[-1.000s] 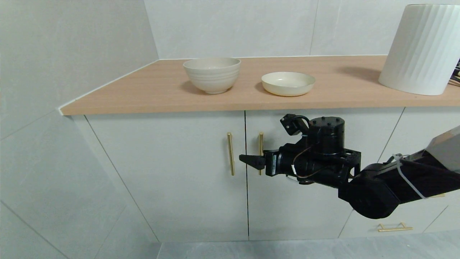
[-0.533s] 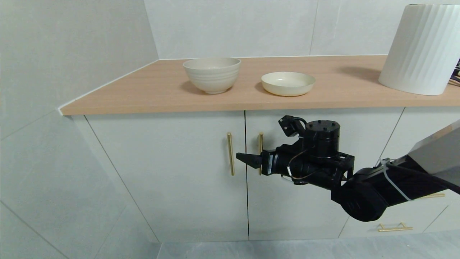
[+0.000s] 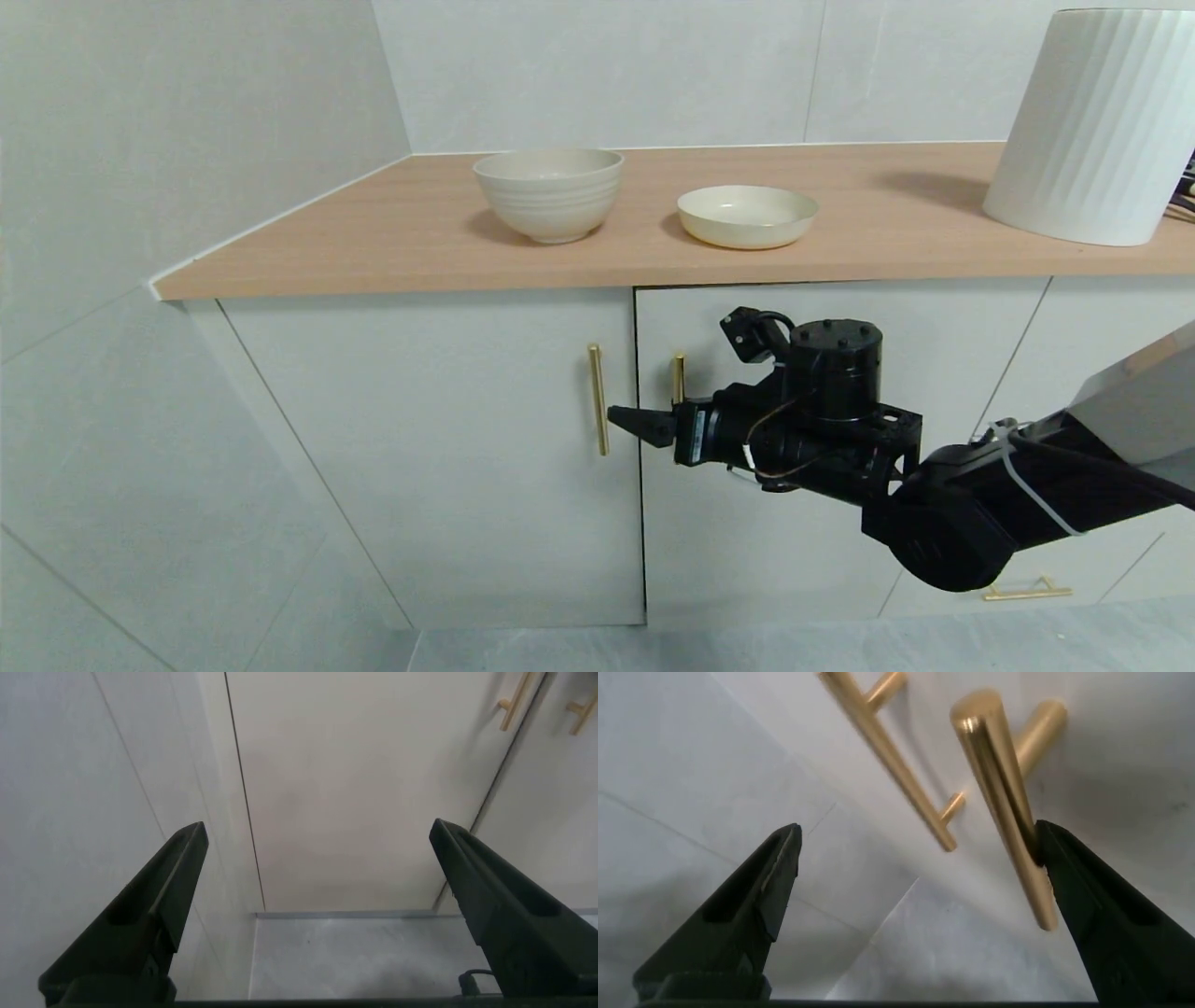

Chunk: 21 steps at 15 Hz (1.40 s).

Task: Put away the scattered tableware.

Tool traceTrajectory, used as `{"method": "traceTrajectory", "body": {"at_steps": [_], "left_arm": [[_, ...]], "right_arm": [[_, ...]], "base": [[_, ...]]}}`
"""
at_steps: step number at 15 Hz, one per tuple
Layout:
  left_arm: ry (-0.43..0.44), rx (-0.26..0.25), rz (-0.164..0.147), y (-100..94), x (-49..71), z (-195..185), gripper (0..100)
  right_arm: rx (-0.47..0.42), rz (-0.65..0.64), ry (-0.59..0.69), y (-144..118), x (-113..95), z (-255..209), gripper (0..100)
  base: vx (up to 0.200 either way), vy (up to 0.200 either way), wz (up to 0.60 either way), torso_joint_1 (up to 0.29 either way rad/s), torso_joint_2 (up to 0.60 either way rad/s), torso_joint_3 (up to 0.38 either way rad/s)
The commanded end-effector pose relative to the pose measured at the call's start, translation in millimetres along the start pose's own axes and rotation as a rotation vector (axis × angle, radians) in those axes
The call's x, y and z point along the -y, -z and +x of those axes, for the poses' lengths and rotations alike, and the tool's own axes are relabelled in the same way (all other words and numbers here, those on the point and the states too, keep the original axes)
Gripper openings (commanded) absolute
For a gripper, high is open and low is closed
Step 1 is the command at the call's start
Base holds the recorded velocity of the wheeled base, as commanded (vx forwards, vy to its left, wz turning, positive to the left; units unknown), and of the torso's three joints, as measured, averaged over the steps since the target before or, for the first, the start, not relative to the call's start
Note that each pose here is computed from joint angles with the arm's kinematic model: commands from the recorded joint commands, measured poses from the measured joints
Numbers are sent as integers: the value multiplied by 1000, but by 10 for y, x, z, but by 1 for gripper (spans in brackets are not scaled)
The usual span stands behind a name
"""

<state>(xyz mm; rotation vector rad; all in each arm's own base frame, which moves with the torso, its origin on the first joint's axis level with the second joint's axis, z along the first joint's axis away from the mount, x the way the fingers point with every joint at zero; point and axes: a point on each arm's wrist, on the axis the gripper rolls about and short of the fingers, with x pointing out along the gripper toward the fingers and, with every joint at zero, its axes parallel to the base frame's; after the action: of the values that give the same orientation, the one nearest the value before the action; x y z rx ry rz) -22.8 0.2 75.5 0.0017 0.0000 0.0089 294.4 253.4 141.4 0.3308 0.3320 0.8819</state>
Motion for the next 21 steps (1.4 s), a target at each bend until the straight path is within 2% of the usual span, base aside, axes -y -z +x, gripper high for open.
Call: {"method": "traceTrajectory", "body": {"at_steps": [1, 6, 10, 14, 17, 18, 20, 21], "left_arm": [[0, -2, 0, 0, 0, 1, 100], [0, -2, 0, 0, 0, 1, 100], [0, -2, 0, 0, 0, 1, 100], [0, -2, 0, 0, 0, 1, 100], [0, -2, 1, 0, 0, 1, 100], [1, 0, 15, -2, 0, 1, 100], [13, 23, 29, -58, 3, -13, 100], [66, 53, 29, -166, 14, -50, 100]], "right_arm": [[14, -5, -27, -59, -91, -65, 100], [4, -5, -42, -77, -177, -300, 100], [-98, 6, -174, 37, -278, -770, 100], [-103, 5, -187, 69, -348, -1113, 100], [-114, 7, -184, 102, -340, -1138, 100], [-121, 11, -181, 121, -332, -1136, 100], [-132, 14, -180, 151, -332, -1150, 100], [-136, 13, -185, 162, -346, -1153, 100]], "base": [[0, 0, 0, 0, 0, 0], [0, 0, 0, 0, 0, 0], [0, 0, 0, 0, 0, 0], [0, 0, 0, 0, 0, 0], [0, 0, 0, 0, 0, 0], [0, 0, 0, 0, 0, 0], [0, 0, 0, 0, 0, 0], [0, 0, 0, 0, 0, 0]]}}
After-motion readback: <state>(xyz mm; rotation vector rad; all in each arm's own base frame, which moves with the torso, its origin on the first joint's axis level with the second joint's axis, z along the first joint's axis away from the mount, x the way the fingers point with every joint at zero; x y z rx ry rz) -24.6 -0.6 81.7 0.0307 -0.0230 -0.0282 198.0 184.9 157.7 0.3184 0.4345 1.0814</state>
